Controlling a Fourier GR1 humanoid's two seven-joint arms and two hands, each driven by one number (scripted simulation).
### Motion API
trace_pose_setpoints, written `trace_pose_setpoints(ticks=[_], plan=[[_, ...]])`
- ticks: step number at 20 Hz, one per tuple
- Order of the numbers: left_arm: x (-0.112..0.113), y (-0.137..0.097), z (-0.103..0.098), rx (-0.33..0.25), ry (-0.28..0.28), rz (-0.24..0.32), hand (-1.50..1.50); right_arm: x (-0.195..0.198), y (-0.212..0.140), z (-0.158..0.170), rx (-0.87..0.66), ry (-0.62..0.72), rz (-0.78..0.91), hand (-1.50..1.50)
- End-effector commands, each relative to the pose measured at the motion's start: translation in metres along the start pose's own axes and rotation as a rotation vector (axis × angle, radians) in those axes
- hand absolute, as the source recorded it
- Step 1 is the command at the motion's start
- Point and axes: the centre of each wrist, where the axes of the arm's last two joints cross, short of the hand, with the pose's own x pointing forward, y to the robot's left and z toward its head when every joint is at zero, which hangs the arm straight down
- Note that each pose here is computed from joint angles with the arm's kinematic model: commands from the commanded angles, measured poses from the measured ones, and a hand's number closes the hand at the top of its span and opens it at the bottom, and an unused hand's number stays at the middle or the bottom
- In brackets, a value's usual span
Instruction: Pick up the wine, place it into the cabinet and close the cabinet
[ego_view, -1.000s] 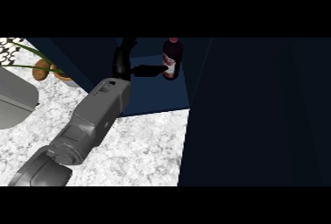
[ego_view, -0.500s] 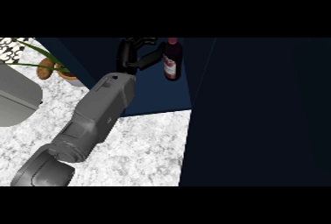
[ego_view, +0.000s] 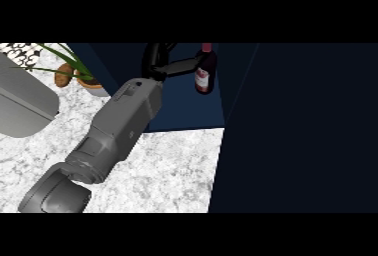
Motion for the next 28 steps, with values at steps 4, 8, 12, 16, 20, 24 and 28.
trace_pose_setpoints(ticks=[4,8,12,16,20,24,28], plan=[[0.005,-0.01,-0.003,-0.035,0.013,0.037,-1.5,0.056,-0.006,0.012,-0.017,-0.017,-0.111,-1.5],[-0.005,-0.014,0.008,-0.061,0.021,0.062,-1.5,0.053,-0.01,0.007,-0.042,0.0,-0.086,-1.5],[-0.02,-0.007,0.025,-0.087,0.01,0.119,-1.5,0.042,-0.009,0.007,-0.04,0.007,-0.082,-1.5],[-0.025,-0.007,0.035,-0.131,0.024,0.181,-1.5,0.05,-0.007,0.014,-0.055,0.027,-0.084,-1.5],[-0.031,-0.009,0.054,-0.145,0.04,0.233,-1.5,0.048,-0.003,0.016,-0.043,0.036,-0.077,-1.5],[-0.04,-0.006,0.078,-0.151,0.076,0.255,-1.5,0.051,-0.007,0.017,-0.063,0.048,-0.084,-1.5],[-0.049,-0.009,0.113,-0.156,0.105,0.279,-1.5,0.052,-0.008,0.015,-0.071,0.04,-0.08,-1.5]])
